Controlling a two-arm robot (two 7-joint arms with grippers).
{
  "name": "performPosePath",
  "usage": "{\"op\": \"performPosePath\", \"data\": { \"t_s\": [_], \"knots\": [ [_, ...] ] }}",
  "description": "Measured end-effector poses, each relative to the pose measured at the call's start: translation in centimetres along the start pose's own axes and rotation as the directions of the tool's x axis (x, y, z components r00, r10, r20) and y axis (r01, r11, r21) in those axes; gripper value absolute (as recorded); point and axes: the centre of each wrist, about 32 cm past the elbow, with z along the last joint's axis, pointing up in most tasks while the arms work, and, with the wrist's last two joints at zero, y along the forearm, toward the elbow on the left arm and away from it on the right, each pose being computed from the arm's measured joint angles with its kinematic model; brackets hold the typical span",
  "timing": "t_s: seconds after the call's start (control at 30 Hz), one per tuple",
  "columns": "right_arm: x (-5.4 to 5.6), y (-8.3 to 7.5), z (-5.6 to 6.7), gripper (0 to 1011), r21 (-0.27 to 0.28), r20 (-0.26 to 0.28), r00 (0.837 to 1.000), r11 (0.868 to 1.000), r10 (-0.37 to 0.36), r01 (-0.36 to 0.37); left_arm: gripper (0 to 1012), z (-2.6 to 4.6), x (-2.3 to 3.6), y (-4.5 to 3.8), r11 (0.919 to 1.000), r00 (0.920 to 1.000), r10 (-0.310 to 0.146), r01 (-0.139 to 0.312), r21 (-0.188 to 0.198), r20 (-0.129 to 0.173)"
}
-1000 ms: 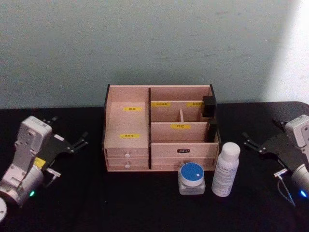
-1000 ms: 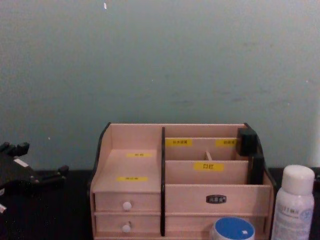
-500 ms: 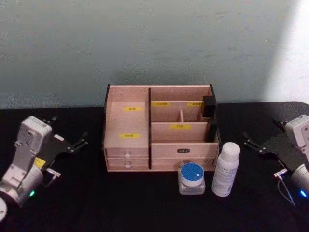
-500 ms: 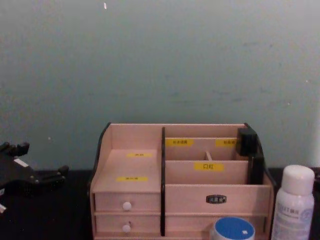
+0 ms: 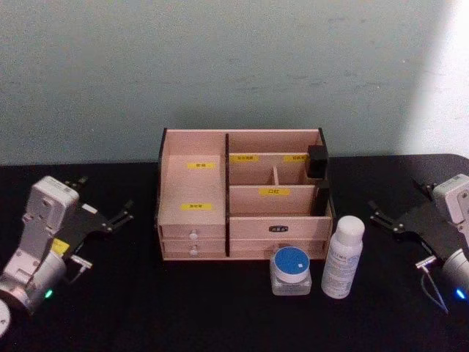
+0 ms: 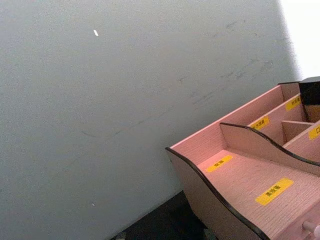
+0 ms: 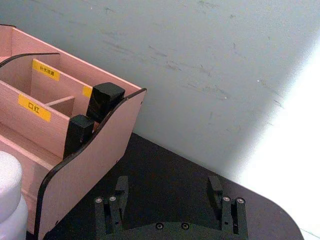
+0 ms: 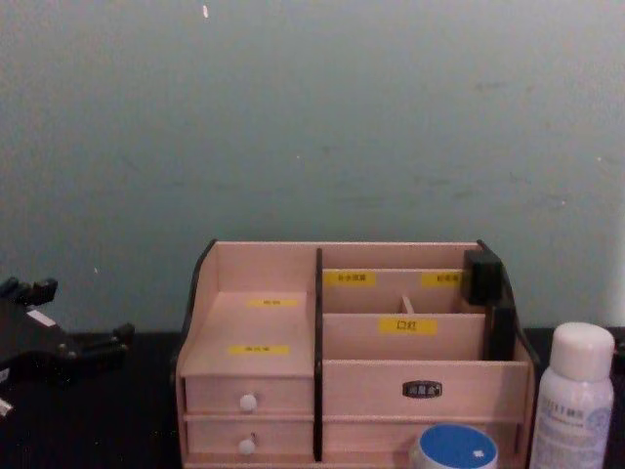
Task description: Pick up the facial cleanser and watermelon frost from the table and place them into the tiered storage box.
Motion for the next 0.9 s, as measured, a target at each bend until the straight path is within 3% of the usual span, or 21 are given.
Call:
{"op": "performPosePath", "data": {
  "t_s": [0.9],
  "knots": [
    [0.0,0.0,0.0,1002,0.0,0.0,1.0,1.0,0.0,0.0,1001,0.0,0.0,0.0,1.0,1.0,0.0,0.0,0.0,0.0]
  ]
}}
